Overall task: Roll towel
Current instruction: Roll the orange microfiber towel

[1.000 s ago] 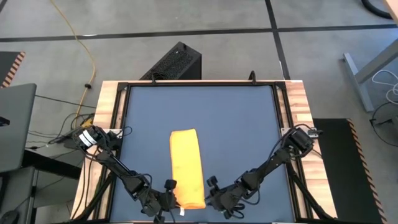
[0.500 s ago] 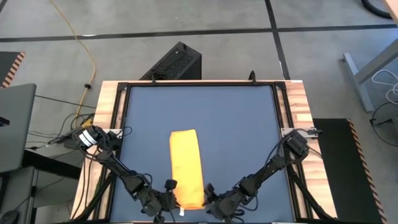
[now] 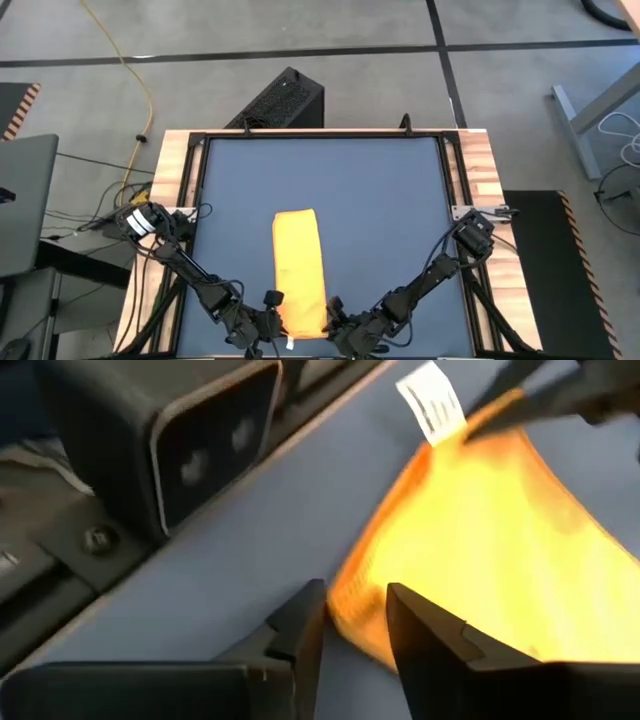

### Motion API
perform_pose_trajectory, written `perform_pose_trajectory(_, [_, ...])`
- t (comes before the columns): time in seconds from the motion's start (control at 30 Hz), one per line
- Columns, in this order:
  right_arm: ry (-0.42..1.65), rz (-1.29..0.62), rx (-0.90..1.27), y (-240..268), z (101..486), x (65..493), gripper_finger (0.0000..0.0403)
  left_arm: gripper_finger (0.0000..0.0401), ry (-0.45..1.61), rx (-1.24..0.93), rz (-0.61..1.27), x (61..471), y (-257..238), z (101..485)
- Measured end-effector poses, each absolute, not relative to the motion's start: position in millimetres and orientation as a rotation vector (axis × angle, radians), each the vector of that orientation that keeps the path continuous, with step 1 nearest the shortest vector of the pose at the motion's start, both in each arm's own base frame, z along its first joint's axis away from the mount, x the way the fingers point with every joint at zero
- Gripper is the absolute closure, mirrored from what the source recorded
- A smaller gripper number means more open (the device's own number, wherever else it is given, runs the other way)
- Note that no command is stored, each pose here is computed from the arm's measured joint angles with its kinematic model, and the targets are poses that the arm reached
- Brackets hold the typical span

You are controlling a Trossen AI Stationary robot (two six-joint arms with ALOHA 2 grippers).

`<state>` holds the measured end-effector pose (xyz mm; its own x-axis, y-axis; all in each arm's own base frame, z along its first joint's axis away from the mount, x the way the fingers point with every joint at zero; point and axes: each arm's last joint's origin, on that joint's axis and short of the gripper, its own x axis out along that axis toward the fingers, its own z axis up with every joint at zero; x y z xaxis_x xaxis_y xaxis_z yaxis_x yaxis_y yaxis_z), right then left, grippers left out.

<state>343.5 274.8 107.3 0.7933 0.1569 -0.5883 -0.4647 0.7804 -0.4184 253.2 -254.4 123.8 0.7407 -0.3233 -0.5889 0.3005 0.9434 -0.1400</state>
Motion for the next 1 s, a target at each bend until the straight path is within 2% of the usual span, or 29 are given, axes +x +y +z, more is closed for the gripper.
perform_pose_trajectory(0.13, [0.550, 0.313, -0.614, 278.7, 109.4, 339.3, 0.0264, 0.0401, 0.649, -0.038, -0.341, 253.4, -254.5, 124.0])
perform_pose_trajectory(0.3, [0.568, 0.302, -0.571, 276.7, 107.8, 340.3, 0.0238, 0.0401, 0.639, -0.029, -0.342, 254.1, -254.4, 124.6])
perform_pose_trajectory(0.43, [0.556, 0.343, -0.563, 273.5, 109.0, 345.0, 0.0218, 0.0401, 0.638, -0.027, -0.342, 254.1, -254.4, 124.5])
perform_pose_trajectory(0.57, [0.563, 0.389, -0.564, 270.8, 108.3, 347.3, 0.0218, 0.0401, 0.637, -0.027, -0.342, 254.0, -254.5, 124.6])
perform_pose_trajectory(0.7, [0.561, 0.393, -0.554, 268.9, 105.0, 345.5, 0.0254, 0.0401, 0.634, -0.024, -0.344, 252.6, -256.0, 124.7])
perform_pose_trajectory(0.9, [0.593, 0.333, -0.414, 266.4, 101.6, 344.1, 0.0374, 0.0401, 0.619, -0.027, -0.357, 250.3, -259.6, 126.0])
perform_pose_trajectory(1.0, [0.602, 0.307, -0.335, 266.0, 102.2, 344.6, 0.0386, 0.0401, 0.619, -0.025, -0.364, 248.3, -261.6, 126.0])
